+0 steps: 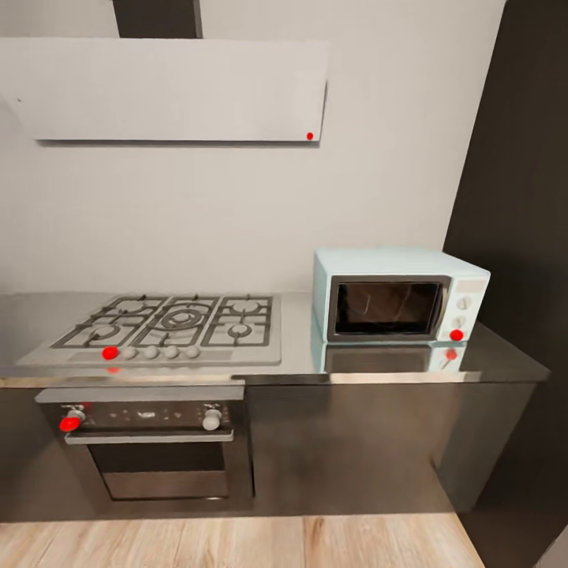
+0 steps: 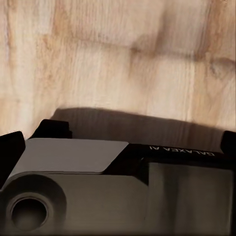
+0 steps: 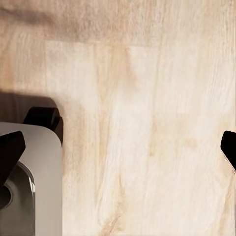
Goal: In the kitchen, take the popcorn bag from the countertop, put it into the microwave, and heat it until the popcorn is cooked so the cooked popcorn ends up inside the bag.
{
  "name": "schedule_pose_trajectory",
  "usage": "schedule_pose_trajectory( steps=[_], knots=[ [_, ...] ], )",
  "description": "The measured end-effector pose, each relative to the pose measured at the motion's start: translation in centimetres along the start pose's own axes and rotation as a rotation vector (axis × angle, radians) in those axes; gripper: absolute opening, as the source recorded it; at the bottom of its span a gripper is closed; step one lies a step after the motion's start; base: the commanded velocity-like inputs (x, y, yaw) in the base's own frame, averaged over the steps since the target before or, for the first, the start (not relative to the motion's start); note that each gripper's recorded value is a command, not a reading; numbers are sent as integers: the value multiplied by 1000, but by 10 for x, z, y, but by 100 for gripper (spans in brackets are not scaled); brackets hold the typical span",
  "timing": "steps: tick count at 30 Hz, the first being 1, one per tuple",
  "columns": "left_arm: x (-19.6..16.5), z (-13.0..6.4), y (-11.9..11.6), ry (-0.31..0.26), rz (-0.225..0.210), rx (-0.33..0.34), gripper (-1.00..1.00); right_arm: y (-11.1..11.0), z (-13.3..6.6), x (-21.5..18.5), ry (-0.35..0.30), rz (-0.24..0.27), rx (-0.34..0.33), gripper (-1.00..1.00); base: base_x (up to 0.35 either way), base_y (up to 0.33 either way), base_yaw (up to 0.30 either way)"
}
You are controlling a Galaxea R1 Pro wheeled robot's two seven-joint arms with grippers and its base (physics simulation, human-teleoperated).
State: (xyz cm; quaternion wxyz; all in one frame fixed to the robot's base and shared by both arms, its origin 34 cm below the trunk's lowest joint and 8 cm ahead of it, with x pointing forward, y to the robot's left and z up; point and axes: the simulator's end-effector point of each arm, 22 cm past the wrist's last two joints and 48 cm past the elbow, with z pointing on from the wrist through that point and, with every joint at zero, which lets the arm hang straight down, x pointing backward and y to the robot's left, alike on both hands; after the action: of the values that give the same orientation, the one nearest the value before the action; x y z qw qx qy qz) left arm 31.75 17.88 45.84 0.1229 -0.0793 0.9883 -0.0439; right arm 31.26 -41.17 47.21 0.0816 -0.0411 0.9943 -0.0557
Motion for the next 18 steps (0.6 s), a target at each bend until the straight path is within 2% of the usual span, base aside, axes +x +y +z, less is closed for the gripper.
schedule_pose_trajectory(
  steps=[6,14,18],
  knots=[
    [1,0,0,1,2,0,100,0,0,1,2,0,0,100,0,0,254],
    [1,0,-3,-1,1,3,100,0,0,1,2,0,0,100,0,-1,19],
    [1,0,-3,2,2,4,100,-1,0,0,-3,0,1,100,0,-191,0]
  ],
)
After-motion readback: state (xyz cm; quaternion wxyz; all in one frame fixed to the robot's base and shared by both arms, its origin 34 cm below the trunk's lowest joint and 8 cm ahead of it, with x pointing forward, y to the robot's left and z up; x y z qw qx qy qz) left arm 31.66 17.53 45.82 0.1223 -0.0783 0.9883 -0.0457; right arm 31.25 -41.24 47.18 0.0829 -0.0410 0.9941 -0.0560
